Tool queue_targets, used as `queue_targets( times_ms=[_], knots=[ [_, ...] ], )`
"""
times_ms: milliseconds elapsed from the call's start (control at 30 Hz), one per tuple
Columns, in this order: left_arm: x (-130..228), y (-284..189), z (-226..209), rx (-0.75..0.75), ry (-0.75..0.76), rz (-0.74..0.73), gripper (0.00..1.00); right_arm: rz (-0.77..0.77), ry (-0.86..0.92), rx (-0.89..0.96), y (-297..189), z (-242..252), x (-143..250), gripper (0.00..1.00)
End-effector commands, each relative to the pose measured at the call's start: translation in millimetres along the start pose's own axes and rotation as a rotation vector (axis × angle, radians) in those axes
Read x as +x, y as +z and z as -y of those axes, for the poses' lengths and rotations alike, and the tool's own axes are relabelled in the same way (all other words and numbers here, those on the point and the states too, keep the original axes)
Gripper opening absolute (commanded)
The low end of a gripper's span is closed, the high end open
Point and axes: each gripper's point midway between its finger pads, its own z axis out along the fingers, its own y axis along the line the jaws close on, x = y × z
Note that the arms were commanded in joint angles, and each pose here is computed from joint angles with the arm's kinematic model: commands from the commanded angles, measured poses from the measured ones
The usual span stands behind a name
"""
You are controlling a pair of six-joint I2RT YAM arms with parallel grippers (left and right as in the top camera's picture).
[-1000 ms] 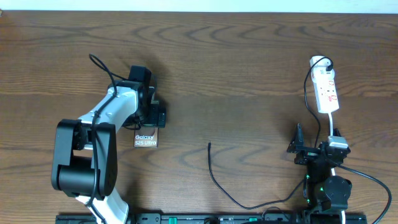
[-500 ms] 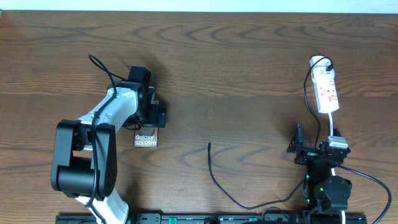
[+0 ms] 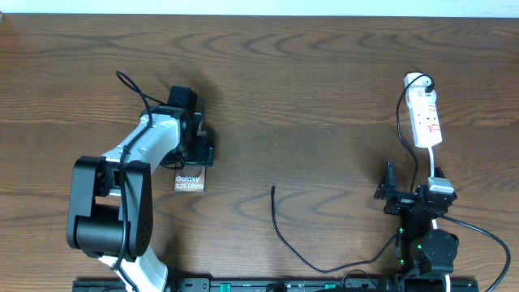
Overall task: Plug charger to phone and switch on socket
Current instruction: 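Lower the left gripper onto the phone and close on its edges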
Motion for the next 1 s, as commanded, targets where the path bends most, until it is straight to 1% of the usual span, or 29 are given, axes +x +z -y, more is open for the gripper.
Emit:
queue_targets(
  times_ms=[0, 100, 200, 500, 567, 633, 700, 733, 767, 800, 967],
  knots=[
    [14.1, 11.9, -6.1, -0.026, -0.006, -0.048, 0.83, 0.001, 0.012, -0.002, -0.3, -1.2, 0.2, 0.99],
    [14.2, 11.9, -6.1, -0.026, -0.006, -0.048, 0.82, 0.001, 0.012, -0.002, -0.3, -1.2, 0.3, 0.99],
    [14.2, 11.9, -6.1, -0.026, -0.006, -0.048, 0.77, 0.001, 0.012, -0.002, -0.3, -1.2, 0.3, 0.99],
    [14.2, 11.9, -6.1, -0.026, -0.006, -0.048, 0.53, 0.001, 0.012, -0.001, -0.3, -1.1, 0.3, 0.99],
    [14.2, 11.9, -6.1, -0.026, -0.006, -0.048, 0.45, 0.001, 0.012, -0.001, -0.3, -1.1, 0.3, 0.99],
    [14.1, 11.9, -6.1, -0.026, -0.006, -0.048, 0.34, 0.001, 0.012, -0.001, -0.3, -1.0, 0.3, 0.99],
    [14.0, 11.9, -6.0, -0.026, -0.006, -0.047, 0.27, 0.001, 0.012, -0.001, -0.3, -1.1, 0.2, 0.99],
    [14.0, 11.9, -6.0, -0.026, -0.006, -0.047, 0.22, 0.001, 0.012, -0.001, -0.3, -1.1, 0.3, 0.99],
    [14.1, 11.9, -6.0, -0.026, -0.006, -0.048, 0.13, 0.001, 0.012, -0.001, -0.3, -1.1, 0.3, 0.99],
    [14.0, 11.8, -6.0, -0.026, -0.006, -0.047, 0.08, 0.001, 0.012, -0.001, -0.3, -1.1, 0.3, 0.99],
    [9.8, 6.8, -5.6, -0.025, -0.006, -0.038, 0.07, 0.001, 0.012, -0.001, -0.3, -1.1, 0.2, 0.99]
  ],
)
